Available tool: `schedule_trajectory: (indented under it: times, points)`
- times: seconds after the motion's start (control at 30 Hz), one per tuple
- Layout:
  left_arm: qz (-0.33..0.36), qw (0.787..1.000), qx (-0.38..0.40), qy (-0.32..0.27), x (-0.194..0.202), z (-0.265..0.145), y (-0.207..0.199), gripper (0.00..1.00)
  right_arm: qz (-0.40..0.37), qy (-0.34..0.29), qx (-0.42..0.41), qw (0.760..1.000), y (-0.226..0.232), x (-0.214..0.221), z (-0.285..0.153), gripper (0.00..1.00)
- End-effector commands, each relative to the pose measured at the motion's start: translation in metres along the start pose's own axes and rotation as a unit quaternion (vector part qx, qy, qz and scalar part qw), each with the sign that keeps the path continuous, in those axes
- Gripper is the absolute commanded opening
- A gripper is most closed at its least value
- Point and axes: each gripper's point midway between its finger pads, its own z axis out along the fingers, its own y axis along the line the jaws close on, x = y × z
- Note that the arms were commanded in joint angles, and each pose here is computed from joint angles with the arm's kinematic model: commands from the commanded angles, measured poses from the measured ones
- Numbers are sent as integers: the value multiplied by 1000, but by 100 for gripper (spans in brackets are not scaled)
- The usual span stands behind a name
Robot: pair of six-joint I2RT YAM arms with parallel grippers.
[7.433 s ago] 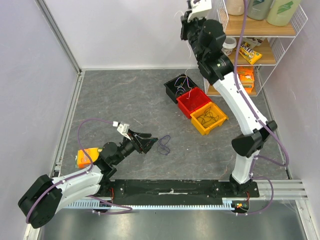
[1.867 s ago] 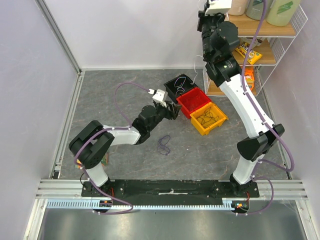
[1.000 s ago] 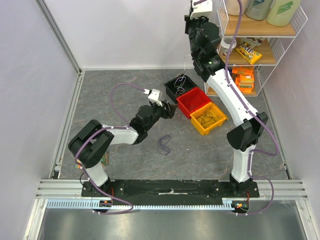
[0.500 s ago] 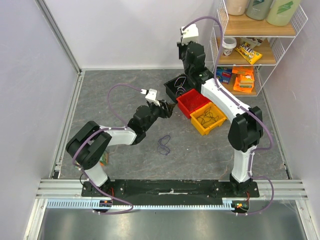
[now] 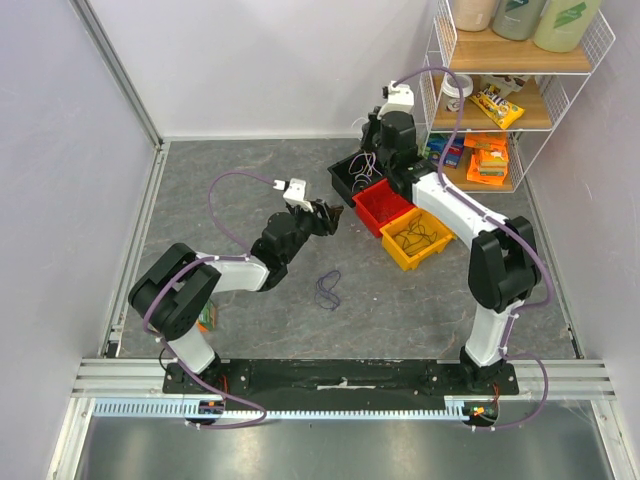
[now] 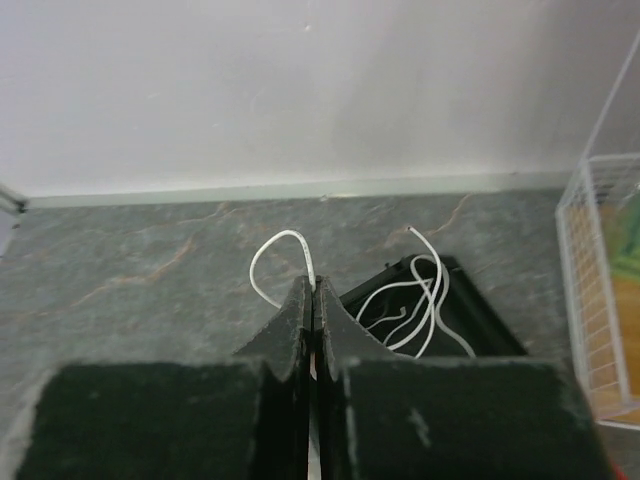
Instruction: Untangle the cables
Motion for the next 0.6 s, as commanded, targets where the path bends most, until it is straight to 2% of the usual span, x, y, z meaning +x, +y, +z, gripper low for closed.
schedule_trajectory:
  times: [0.0, 0.1, 0.33, 0.43, 0.57]
  points:
    - [-19, 999, -8, -44, -25, 2, 2, 65, 129, 45, -95, 986, 29, 4, -8, 0]
    - [-22, 999, -7, -41, -23, 3, 1, 65, 148, 76, -98, 981, 29, 24, -6, 0]
    - [-22, 999, -12, -34, -17, 6, 5, 65, 57, 121, -22, 991, -12, 86, 24, 0]
    - [-24, 999, -10, -30, -14, 8, 4, 65, 55, 155, -20, 986, -14, 110, 30, 0]
    - [-24, 999, -10, -27, -13, 9, 5, 65, 55, 197, 25, 979, -31, 140, 30, 0]
